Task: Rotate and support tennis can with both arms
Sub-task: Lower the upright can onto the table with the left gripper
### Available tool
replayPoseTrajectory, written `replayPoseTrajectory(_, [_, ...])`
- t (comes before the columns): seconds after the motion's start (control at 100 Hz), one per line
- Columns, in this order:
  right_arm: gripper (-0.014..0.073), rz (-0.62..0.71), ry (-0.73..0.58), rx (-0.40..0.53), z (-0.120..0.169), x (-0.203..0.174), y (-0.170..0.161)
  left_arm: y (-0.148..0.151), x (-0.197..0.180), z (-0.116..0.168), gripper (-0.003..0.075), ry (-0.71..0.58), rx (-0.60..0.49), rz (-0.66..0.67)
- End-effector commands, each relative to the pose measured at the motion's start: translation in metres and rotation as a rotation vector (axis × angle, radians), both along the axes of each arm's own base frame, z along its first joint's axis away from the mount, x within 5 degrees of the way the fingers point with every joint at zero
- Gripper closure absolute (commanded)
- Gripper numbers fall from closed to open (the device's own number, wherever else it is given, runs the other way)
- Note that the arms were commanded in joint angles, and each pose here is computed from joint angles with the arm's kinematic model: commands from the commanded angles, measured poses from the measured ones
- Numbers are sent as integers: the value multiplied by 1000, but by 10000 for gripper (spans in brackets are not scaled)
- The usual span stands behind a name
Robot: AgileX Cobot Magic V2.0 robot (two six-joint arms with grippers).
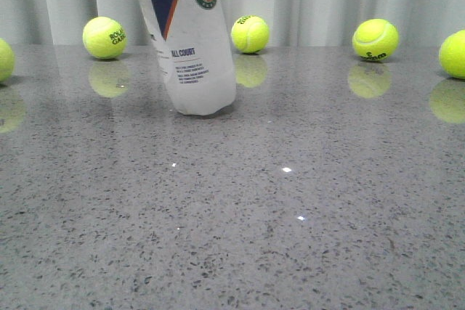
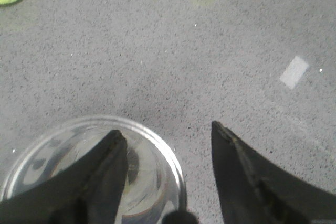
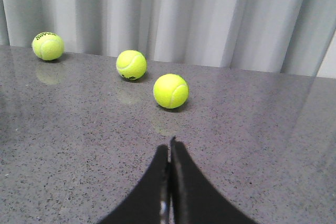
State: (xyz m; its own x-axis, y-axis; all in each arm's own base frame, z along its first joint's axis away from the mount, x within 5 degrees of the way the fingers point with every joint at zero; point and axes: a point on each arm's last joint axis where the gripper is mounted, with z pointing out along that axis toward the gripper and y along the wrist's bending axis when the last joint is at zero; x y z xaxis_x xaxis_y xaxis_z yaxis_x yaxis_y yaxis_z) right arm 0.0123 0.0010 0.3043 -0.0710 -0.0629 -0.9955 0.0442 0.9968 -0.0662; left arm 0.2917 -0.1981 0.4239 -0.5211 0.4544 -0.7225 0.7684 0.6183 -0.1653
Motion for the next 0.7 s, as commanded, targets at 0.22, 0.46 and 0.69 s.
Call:
replayPoseTrajectory(0.22, [666,-10,-85,-13,14,0,0,-8,-11,32,358,-51,-192,-40])
replayPoseTrajectory(0.46, [666,-10,-85,-13,14,0,0,-9,-10,34,366,-81,-195,-48])
replayPoseTrajectory(0.69, [666,-10,-85,-13,14,0,0,-1,-17,51,601,-213,-255,-16])
